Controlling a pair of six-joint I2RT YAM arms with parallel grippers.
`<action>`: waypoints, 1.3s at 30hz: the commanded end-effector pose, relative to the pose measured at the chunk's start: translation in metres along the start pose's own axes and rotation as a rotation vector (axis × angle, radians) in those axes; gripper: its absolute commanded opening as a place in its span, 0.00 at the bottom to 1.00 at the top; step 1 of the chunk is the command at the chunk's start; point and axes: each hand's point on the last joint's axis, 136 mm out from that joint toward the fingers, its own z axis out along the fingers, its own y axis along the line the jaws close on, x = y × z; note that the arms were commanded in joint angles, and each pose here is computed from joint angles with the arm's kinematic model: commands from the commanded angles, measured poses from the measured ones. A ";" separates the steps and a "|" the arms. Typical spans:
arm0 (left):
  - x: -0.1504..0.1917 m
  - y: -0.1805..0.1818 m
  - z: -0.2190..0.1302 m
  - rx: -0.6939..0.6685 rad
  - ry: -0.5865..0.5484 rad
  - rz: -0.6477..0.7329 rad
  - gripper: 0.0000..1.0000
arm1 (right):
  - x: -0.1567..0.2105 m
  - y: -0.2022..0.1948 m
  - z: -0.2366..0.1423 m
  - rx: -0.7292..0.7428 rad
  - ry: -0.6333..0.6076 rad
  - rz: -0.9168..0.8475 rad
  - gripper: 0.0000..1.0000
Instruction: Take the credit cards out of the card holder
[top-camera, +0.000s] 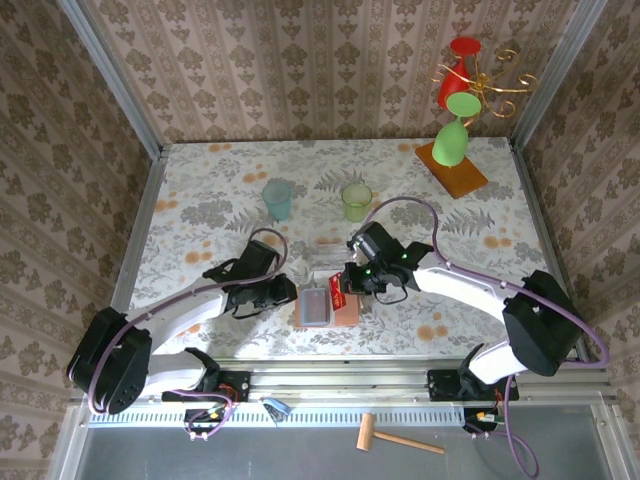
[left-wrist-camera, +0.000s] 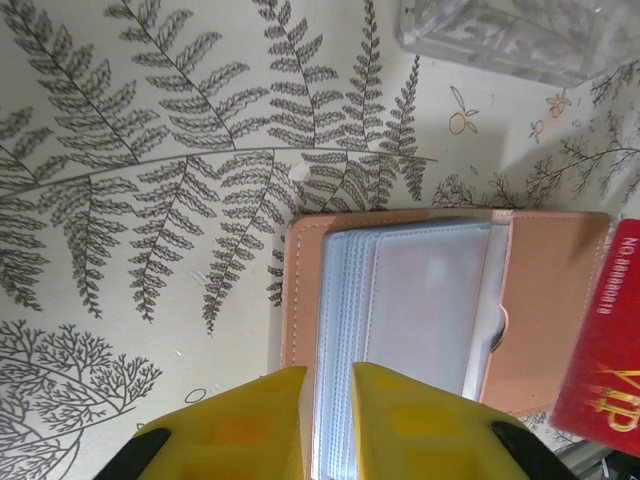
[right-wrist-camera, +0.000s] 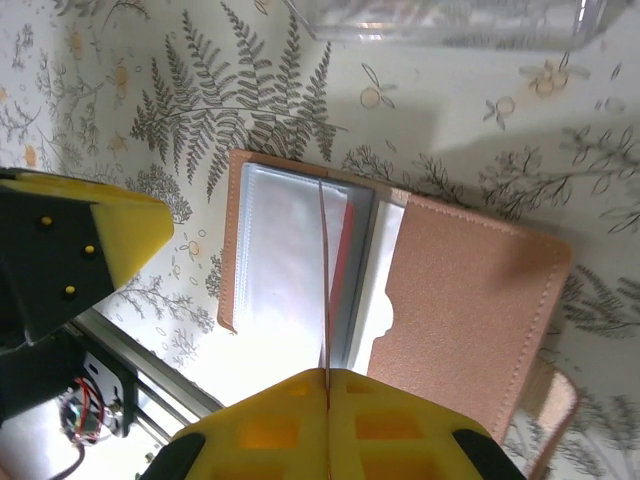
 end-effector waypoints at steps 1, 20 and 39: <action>-0.006 -0.003 -0.009 0.016 -0.019 0.022 0.19 | -0.010 0.001 -0.021 0.060 -0.016 -0.190 0.06; -0.011 0.012 -0.014 0.021 -0.059 -0.019 0.20 | -0.054 0.006 -0.029 0.164 0.253 -1.128 0.00; -0.022 0.019 -0.016 0.036 -0.089 -0.062 0.20 | -0.097 -0.003 -0.006 0.176 0.454 -1.278 0.00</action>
